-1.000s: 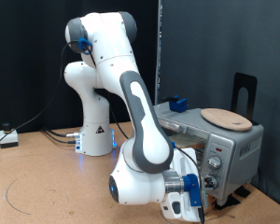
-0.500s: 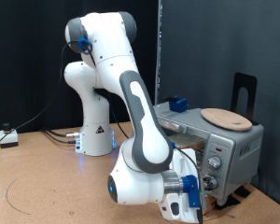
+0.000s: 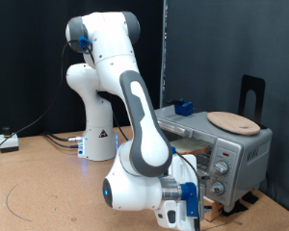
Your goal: Make a piece of toast with the oven
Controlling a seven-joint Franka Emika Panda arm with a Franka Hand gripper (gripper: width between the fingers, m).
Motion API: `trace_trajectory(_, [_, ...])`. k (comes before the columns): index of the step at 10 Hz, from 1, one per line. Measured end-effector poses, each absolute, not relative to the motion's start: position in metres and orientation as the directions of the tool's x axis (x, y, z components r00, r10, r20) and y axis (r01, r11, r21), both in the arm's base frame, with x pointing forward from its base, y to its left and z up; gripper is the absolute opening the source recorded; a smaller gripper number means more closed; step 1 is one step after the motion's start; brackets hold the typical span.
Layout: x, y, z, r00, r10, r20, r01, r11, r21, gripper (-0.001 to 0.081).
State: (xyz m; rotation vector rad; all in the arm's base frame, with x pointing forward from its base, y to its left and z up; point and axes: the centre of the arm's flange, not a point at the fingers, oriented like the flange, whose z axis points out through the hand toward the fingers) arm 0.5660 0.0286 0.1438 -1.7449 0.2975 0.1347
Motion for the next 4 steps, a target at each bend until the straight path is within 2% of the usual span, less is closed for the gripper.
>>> trace_trajectory(1, [0.569,0.015,0.151,0.949,-0.152,-0.276,-0.300,-0.170,-0.939,0.0760])
trace_trajectory(2, [0.572,0.001,0.159,0.935,-0.182,-0.303,-0.333,-0.167,-0.928,0.0800])
trace_trajectory(4, [0.575,-0.025,0.173,0.912,-0.210,-0.353,-0.389,-0.160,-0.907,0.0807])
